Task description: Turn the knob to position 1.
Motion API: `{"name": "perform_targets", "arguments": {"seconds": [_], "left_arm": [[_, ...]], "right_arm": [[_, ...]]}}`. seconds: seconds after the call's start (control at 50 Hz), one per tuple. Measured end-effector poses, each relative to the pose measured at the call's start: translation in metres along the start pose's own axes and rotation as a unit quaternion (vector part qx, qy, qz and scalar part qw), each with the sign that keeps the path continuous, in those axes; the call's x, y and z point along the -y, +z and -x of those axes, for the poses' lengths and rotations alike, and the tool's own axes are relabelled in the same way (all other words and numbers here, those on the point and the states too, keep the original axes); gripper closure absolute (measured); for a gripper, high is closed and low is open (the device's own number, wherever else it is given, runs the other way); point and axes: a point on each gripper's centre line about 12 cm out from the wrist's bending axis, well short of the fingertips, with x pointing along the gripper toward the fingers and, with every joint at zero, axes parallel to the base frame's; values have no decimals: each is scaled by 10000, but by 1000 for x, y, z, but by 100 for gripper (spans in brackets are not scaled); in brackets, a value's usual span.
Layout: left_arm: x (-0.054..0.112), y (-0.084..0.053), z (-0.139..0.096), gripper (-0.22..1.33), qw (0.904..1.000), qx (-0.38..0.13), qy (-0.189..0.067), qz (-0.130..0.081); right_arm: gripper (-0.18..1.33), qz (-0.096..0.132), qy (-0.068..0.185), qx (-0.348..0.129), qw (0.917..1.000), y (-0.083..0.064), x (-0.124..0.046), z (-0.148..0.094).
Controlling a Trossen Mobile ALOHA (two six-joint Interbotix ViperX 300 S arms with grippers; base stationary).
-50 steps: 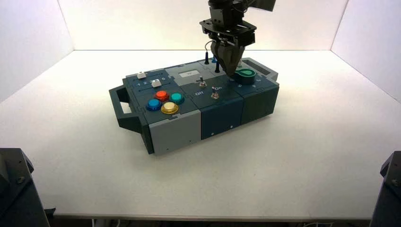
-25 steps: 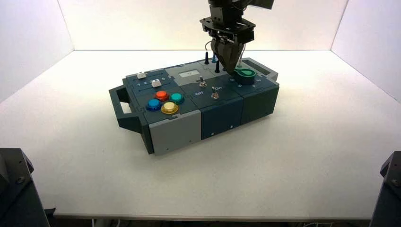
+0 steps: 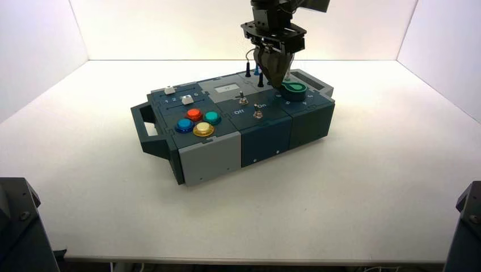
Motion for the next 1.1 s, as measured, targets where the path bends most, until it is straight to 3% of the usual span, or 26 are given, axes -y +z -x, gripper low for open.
{"name": "perform_targets", "arguments": {"seconds": [1.1], "left_arm": [[-6,7,-2,128,10000,-20,-4,-30]], "right_arm": [[129,0,3,7,10000,0,0,0]]}}
